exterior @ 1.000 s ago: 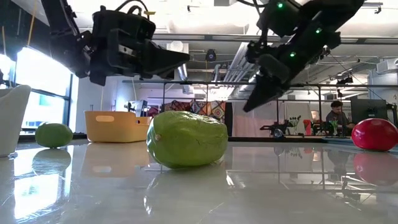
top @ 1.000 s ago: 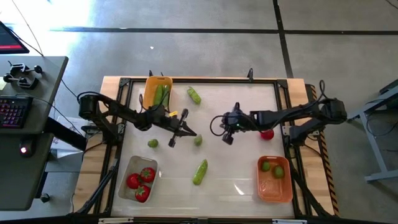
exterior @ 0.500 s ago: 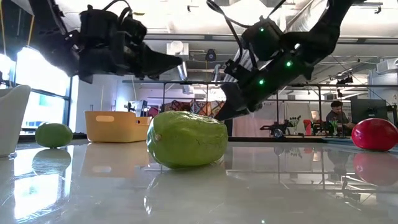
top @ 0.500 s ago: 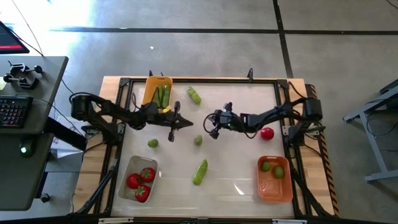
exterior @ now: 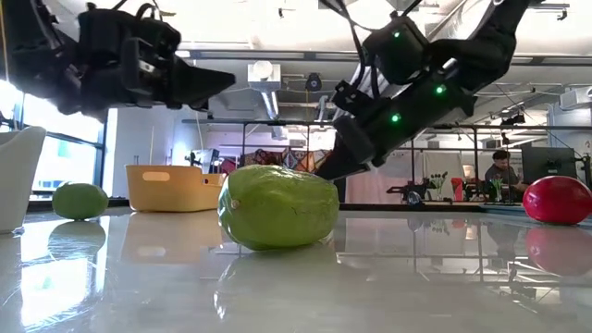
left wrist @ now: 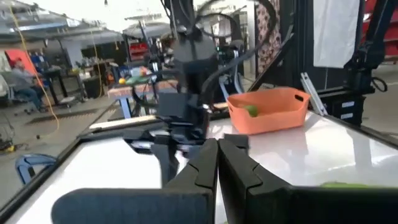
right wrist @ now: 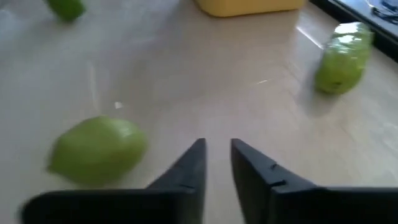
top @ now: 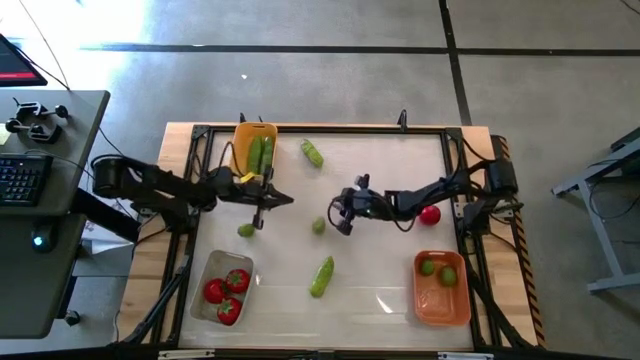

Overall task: Sort produce into baskets
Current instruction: Put the green lime into the orange bin

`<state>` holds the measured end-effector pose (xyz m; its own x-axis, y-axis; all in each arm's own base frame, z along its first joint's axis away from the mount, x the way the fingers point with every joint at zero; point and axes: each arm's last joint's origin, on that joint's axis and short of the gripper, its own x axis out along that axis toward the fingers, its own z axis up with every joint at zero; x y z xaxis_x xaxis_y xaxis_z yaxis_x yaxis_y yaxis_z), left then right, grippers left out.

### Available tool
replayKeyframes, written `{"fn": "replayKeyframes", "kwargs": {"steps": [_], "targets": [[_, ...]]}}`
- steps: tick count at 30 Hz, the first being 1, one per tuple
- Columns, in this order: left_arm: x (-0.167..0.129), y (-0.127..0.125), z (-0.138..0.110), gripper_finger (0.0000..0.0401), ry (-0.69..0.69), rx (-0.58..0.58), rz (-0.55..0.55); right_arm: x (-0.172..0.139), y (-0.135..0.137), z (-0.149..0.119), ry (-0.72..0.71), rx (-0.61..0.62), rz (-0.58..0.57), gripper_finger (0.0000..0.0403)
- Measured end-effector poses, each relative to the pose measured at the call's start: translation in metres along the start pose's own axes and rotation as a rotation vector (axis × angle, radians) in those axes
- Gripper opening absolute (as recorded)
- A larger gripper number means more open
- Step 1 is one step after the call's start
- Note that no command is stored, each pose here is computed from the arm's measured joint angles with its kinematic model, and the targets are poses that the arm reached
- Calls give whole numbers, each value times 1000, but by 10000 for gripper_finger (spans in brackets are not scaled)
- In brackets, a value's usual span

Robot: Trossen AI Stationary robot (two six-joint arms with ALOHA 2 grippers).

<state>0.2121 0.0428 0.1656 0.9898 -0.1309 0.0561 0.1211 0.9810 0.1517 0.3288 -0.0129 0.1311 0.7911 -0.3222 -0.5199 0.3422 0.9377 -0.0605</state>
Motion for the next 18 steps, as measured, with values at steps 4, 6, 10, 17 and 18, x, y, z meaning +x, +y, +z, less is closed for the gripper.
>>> {"fn": "replayKeyframes", "kwargs": {"steps": [4, 6, 10, 17, 18], "targets": [[-11, -5, -1, 0, -23, -19, 3, -5, 14, -1, -8, -3, 40, 150], [-14, -6, -1, 0, -24, -34, 3, -7, 22, 2, -13, 15, 73, 189], [-17, -7, -3, 0, -18, -40, 2, -9, 37, 12, -32, 14, 177, 252], [-17, -7, -3, 0, -18, -25, 3, 11, 46, 11, -13, -20, 171, 300], [-17, -7, -3, 0, -16, -26, 3, 15, 46, 10, -6, -20, 164, 301]]}}
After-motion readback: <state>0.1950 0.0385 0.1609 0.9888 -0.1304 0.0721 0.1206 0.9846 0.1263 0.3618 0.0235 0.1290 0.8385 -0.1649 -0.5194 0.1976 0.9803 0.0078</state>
